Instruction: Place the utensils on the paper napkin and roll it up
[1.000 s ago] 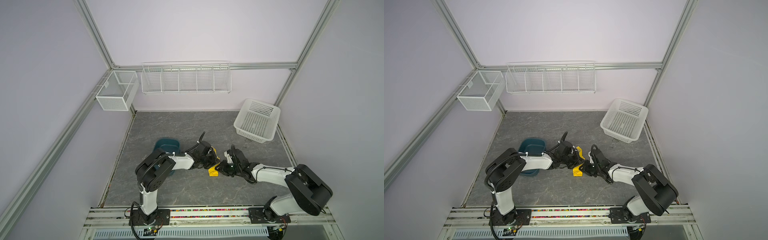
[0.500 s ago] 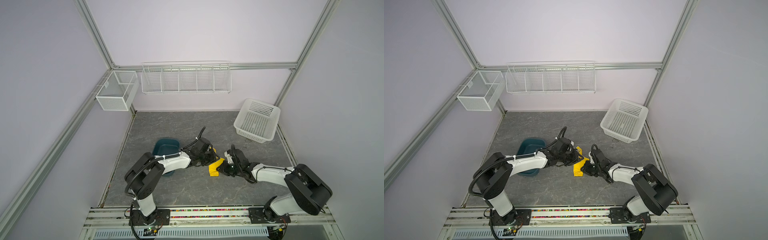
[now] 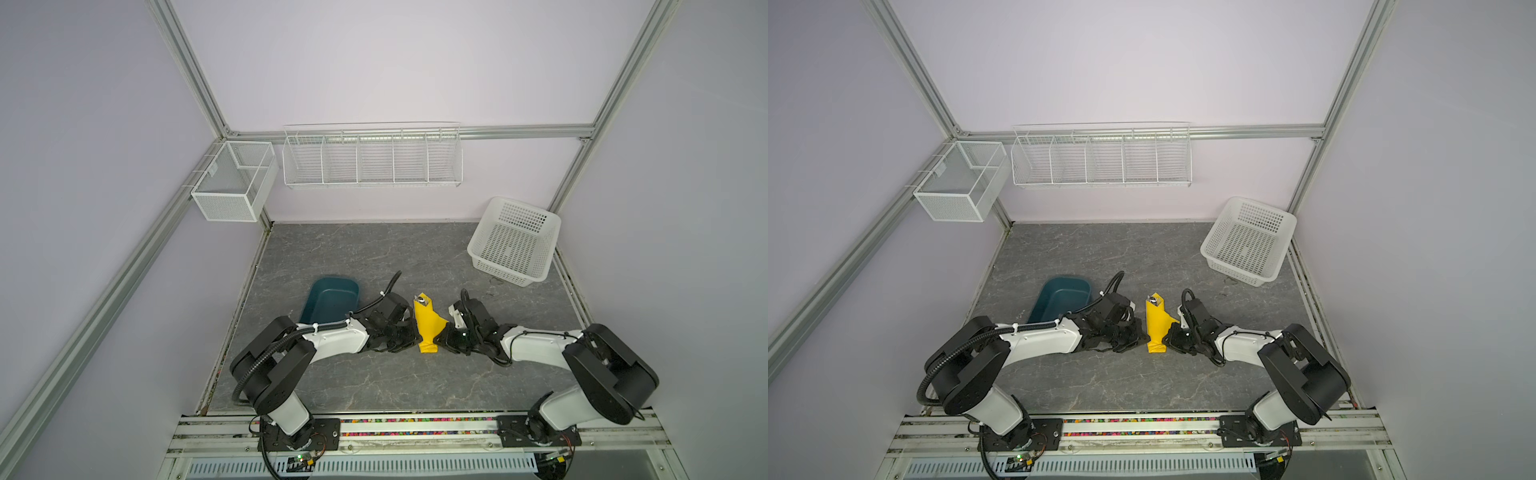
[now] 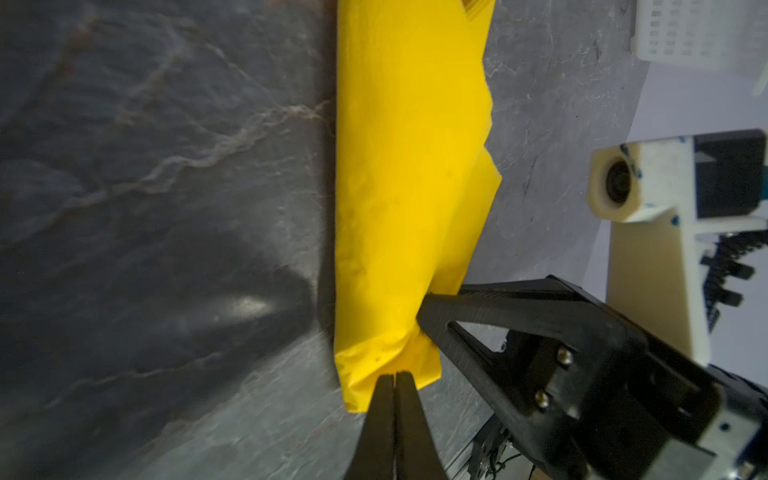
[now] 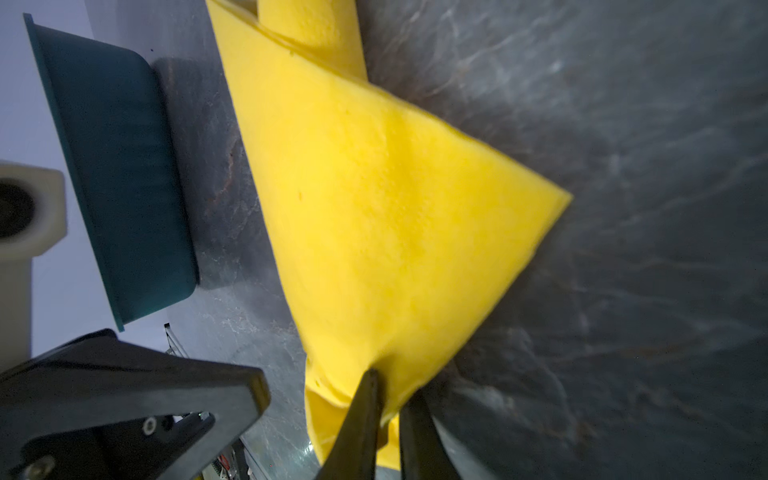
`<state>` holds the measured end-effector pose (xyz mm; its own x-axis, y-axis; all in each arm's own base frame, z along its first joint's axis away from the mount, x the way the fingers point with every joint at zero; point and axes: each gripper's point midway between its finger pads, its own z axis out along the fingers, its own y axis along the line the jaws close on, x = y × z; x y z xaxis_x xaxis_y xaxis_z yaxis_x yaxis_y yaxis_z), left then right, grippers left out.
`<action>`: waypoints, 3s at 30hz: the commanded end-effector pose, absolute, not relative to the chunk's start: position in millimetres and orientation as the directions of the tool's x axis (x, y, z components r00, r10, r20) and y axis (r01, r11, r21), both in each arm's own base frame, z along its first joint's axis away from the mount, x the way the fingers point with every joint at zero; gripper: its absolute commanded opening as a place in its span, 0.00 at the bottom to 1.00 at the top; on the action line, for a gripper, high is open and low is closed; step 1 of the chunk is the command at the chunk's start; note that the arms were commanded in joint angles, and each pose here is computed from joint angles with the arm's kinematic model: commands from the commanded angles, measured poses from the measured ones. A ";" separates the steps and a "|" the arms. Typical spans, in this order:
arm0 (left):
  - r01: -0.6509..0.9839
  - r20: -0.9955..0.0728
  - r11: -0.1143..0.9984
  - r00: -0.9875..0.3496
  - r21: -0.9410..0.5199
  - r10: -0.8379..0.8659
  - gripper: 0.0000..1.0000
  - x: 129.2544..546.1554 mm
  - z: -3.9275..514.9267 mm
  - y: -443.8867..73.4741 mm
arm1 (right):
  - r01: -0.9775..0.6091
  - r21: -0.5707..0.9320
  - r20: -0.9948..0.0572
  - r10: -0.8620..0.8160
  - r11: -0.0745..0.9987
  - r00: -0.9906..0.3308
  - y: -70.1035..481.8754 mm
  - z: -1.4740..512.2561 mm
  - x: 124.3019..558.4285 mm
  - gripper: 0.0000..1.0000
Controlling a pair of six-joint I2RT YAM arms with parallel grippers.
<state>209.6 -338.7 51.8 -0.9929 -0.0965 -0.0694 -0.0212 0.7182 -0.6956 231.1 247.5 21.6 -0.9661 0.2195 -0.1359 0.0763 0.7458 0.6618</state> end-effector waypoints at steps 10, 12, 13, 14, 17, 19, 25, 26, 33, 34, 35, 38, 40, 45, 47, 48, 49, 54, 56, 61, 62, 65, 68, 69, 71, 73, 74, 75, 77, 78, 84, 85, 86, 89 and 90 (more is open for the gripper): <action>0.080 -0.098 0.686 -0.995 -0.723 0.013 0.00 203.3 53.9 -360.6 | 0.105 0.605 -0.111 0.215 0.789 -0.970 237.2 7.4 226.5 0.16; 0.082 -0.091 0.684 -0.996 -0.725 0.023 0.00 202.9 50.4 -363.7 | 0.103 0.606 -0.114 0.215 0.789 -0.970 237.1 8.6 226.9 0.16; 0.083 -0.088 0.684 -0.996 -0.724 0.028 0.00 202.8 48.6 -365.2 | 0.102 0.606 -0.115 0.214 0.789 -0.970 237.0 9.1 226.9 0.16; 0.084 -0.086 0.686 -0.996 -0.722 0.031 0.00 202.7 45.9 -366.3 | 0.103 0.605 -0.116 0.215 0.789 -0.970 236.8 9.4 227.0 0.17; 0.090 -0.087 0.684 -0.995 -0.723 0.040 0.00 202.6 40.3 -370.2 | 0.103 0.606 -0.115 0.215 0.789 -0.970 236.7 9.5 226.5 0.17; 0.098 -0.082 0.693 -0.995 -0.715 0.057 0.00 199.6 32.2 -369.7 | 0.103 0.605 -0.116 0.215 0.789 -0.970 236.1 9.2 226.0 0.17; 0.116 -0.060 0.750 -0.993 -0.652 0.101 0.00 185.8 4.8 -352.6 | 0.057 0.645 -0.172 0.218 0.762 -0.961 241.6 27.2 234.8 0.26; 0.115 -0.052 0.753 -0.993 -0.648 0.107 0.00 183.1 1.8 -351.1 | 0.051 0.650 -0.185 0.223 0.758 -0.957 241.1 30.7 236.7 0.28; 0.114 -0.044 0.751 -0.993 -0.651 0.113 0.00 181.4 -3.2 -353.0 | 0.094 0.648 -0.179 0.271 0.756 -0.946 231.3 25.5 246.7 0.50; 0.116 -0.046 0.751 -0.993 -0.650 0.113 0.00 181.6 -2.9 -353.4 | 0.096 0.660 -0.174 0.276 0.745 -0.945 233.1 25.2 248.5 0.51; 0.113 -0.048 0.751 -0.993 -0.651 0.109 0.00 182.7 -2.4 -353.8 | 0.103 0.672 -0.159 0.279 0.734 -0.947 235.6 24.7 249.6 0.51; 0.112 -0.051 0.749 -0.993 -0.653 0.105 0.00 183.5 -1.8 -354.2 | 0.120 0.684 -0.134 0.285 0.720 -0.949 239.9 20.7 250.9 0.52; 0.107 -0.047 0.749 -0.994 -0.654 0.101 0.00 182.8 -3.1 -353.7 | 0.127 0.688 -0.129 0.293 0.714 -0.947 240.7 18.0 252.1 0.52; 0.103 -0.047 0.737 -0.994 -0.668 0.096 0.00 183.0 -0.8 -356.5 | 0.151 0.685 -0.129 0.323 0.712 -0.938 238.2 14.3 255.0 0.39; 0.113 -0.061 0.732 -0.993 -0.672 0.097 0.00 187.2 7.9 -360.5 | 0.177 0.659 -0.128 0.340 0.731 -0.932 231.4 9.0 253.5 0.32; 0.121 -0.072 0.735 -0.993 -0.667 0.097 0.00 189.0 12.2 -360.7 | 0.186 0.656 -0.126 0.349 0.732 -0.929 229.5 7.9 253.2 0.30; 0.124 -0.085 0.736 -0.992 -0.666 0.090 0.00 191.7 16.2 -360.9 | 0.186 0.657 -0.127 0.351 0.730 -0.928 229.1 8.0 253.6 0.29; 0.110 -0.072 0.729 -0.994 -0.676 0.083 0.00 193.2 15.2 -365.3 | 0.150 0.706 -0.131 0.337 0.692 -0.932 238.6 16.6 255.1 0.29; 0.098 -0.060 0.734 -0.995 -0.672 0.078 0.00 191.4 8.9 -363.4 | 0.142 0.716 -0.133 0.333 0.683 -0.934 240.6 19.7 255.5 0.24; 0.101 -0.072 0.726 -0.995 -0.680 0.070 0.03 190.0 16.6 -360.4 | 0.138 0.698 -0.139 0.322 0.703 -0.937 238.1 17.8 254.9 0.13; 0.111 -0.090 0.719 -0.994 -0.686 0.068 0.08 192.0 24.3 -361.1 | 0.132 0.695 -0.141 0.315 0.706 -0.938 238.2 17.5 254.8 0.12; 0.118 -0.166 0.744 -0.986 -0.657 0.010 0.23 206.5 42.7 -353.5 | 0.124 0.692 -0.146 0.306 0.711 -0.941 237.8 15.7 254.2 0.12; 0.096 -0.213 0.779 -0.976 -0.620 -0.050 0.30 222.9 53.5 -339.4 | 0.128 0.688 -0.139 0.303 0.714 -0.943 236.6 13.6 254.0 0.12; 0.089 -0.221 0.774 -0.973 -0.627 -0.067 0.31 228.0 57.6 -336.5 | 0.127 0.688 -0.137 0.300 0.715 -0.944 236.9 12.9 253.3 0.12; 0.069 -0.209 0.756 -0.974 -0.651 -0.091 0.30 237.3 60.4 -333.3 | 0.128 0.688 -0.136 0.301 0.714 -0.944 236.5 12.8 253.7 0.13; 0.052 -0.181 0.736 -0.979 -0.675 -0.097 0.26 244.0 58.9 -334.4 | 0.126 0.691 -0.136 0.299 0.712 -0.945 237.4 13.4 254.2 0.13; 0.051 -0.170 0.730 -0.981 -0.682 -0.090 0.22 245.8 57.2 -335.9 | 0.123 0.693 -0.137 0.297 0.711 -0.945 238.1 14.3 254.5 0.13; 0.060 -0.168 0.726 -0.983 -0.685 -0.078 0.20 247.2 57.1 -339.2 | 0.123 0.695 -0.137 0.298 0.708 -0.945 238.4 15.2 254.6 0.14; 0.071 -0.150 0.715 -0.988 -0.696 -0.047 0.16 246.1 54.5 -346.7 | 0.119 0.698 -0.141 0.299 0.706 -0.944 239.2 17.7 256.2 0.14; 0.078 -0.143 0.707 -0.989 -0.703 -0.033 0.14 245.9 54.0 -350.9 | 0.118 0.698 -0.142 0.299 0.706 -0.944 239.3 18.0 256.3 0.14; 0.072 -0.116 0.700 -0.993 -0.711 -0.015 0.08 244.6 43.4 -357.3 | 0.116 0.703 -0.146 0.302 0.702 -0.942 239.9 21.8 257.7 0.15; 0.071 -0.112 0.702 -0.994 -0.708 -0.011 0.07 243.5 41.2 -356.7 | 0.117 0.703 -0.146 0.303 0.702 -0.942 239.5 22.0 257.9 0.16; 0.068 -0.107 0.707 -0.994 -0.704 -0.011 0.06 242.8 38.7 -355.9 | 0.115 0.703 -0.147 0.302 0.701 -0.942 239.7 22.4 257.8 0.16; 0.056 -0.089 0.720 -0.996 -0.692 -0.008 0.05 239.1 28.9 -352.1 | 0.111 0.707 -0.151 0.303 0.698 -0.941 240.9 23.9 259.3 0.18; 0.053 -0.083 0.720 -0.997 -0.692 -0.007 0.05 237.3 26.5 -351.9 | 0.109 0.710 -0.151 0.301 0.696 -0.942 241.6 23.8 259.4 0.19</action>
<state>240.4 -348.3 33.5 -0.9953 -0.0297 -0.0920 0.0423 0.7216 -0.6910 258.0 242.3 23.1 -0.9409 0.3016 -0.1539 0.1067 0.6956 0.7105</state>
